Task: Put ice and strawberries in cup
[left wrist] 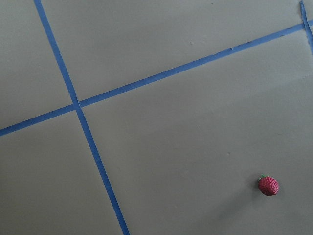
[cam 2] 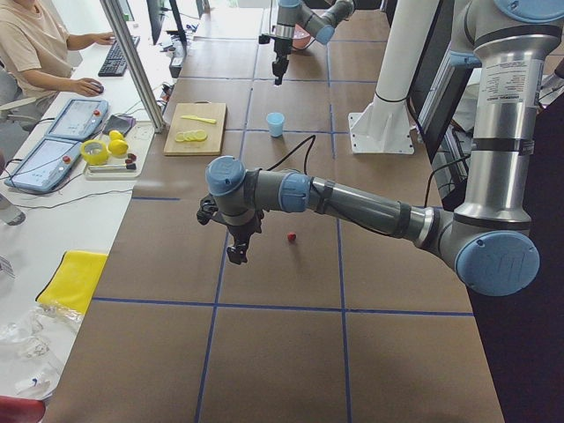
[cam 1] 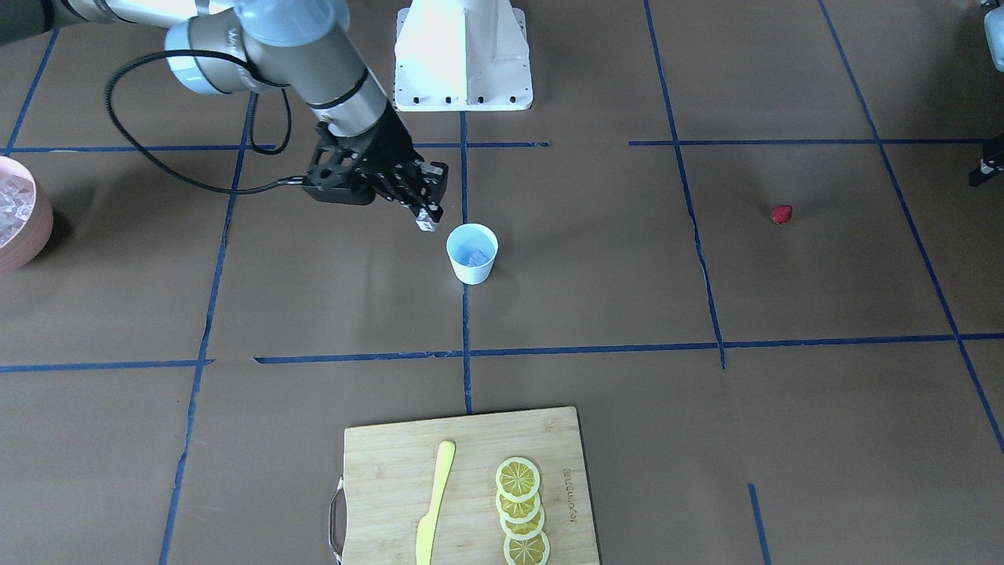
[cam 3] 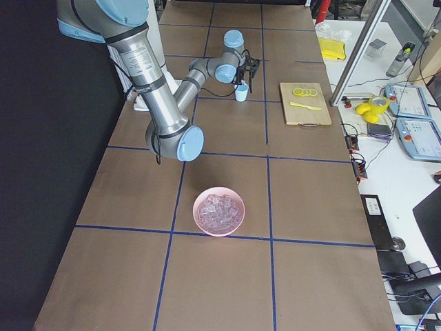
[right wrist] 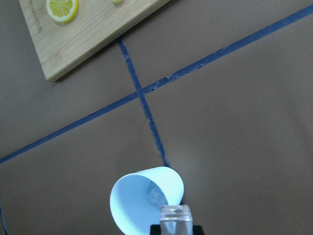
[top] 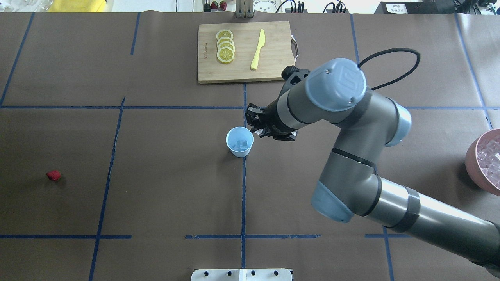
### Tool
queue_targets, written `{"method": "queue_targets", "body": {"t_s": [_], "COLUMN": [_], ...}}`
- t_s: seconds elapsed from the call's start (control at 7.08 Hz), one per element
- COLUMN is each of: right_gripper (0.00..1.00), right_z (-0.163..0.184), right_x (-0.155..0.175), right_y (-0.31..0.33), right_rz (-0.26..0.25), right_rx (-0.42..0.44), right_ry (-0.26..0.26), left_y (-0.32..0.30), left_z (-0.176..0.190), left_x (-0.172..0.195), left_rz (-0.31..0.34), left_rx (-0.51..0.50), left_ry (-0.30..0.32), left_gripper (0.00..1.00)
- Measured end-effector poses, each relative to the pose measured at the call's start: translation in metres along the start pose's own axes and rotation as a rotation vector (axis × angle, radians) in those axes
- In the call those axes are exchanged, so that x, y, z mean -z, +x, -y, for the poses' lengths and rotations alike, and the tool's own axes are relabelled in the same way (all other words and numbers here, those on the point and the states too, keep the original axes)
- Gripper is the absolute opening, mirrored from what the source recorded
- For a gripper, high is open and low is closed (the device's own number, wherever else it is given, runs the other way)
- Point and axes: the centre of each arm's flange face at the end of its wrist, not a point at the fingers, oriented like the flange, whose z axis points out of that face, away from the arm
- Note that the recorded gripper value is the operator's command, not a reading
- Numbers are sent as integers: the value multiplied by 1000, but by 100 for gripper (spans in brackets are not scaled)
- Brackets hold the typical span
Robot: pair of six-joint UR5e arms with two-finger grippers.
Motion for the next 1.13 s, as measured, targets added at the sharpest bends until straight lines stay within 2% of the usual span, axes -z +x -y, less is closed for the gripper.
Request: {"method": "queue_targets", "body": {"t_s": [0.14, 0.28, 0.42, 0.56, 0.99, 1.13], "right_gripper": [1, 19, 67, 79, 81, 97], "right_z": [-4, -5, -5, -5, -9, -9], "right_x": [-16, -23, -27, -31, -39, -38], "right_y": [-20, -28, -27, -24, -20, -21], "right_rz": [-9, -14, -20, -29, -44, -42], "right_rx": [-4, -3, -2, -4, -7, -7], "right_ry": [9, 14, 15, 15, 11, 10], "left_y": [0, 0, 0, 0, 1, 1], "left_z": [0, 0, 0, 0, 0, 0], "left_x": [0, 0, 0, 0, 0, -1], "left_rz": [0, -1, 0, 0, -1, -1], "left_rx": [0, 1, 1, 0, -3, -2], "left_ry": [0, 0, -1, 0, 1, -2], "left_gripper": [100, 100, 100, 100, 100, 100]}}
